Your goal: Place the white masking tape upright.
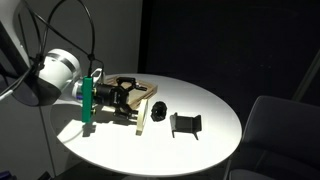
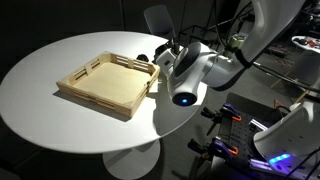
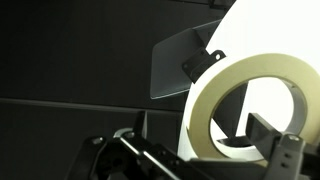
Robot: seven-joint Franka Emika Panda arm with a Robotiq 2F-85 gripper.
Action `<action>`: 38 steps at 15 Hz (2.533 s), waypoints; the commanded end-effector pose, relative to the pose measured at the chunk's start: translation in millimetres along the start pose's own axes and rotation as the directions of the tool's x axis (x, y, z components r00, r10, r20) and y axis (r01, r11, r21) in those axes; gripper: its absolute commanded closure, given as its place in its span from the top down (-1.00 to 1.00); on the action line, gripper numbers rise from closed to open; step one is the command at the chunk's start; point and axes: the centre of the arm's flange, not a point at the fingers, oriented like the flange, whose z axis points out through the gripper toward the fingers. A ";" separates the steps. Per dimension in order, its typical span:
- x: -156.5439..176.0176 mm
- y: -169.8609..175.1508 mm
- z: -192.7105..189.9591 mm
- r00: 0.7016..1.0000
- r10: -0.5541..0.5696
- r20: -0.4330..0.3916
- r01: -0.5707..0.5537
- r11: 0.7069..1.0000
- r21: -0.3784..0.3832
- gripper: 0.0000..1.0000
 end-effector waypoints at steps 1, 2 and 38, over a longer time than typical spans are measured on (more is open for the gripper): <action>2.2 4.7 -3.0 1.000 0.008 -0.015 -0.008 1.000 -0.004 1.00; 2.6 5.5 -4.9 1.000 0.009 -0.019 -0.009 1.000 -0.002 1.00; -26.4 171.0 -55.2 0.867 0.053 0.495 -0.471 0.407 0.783 1.00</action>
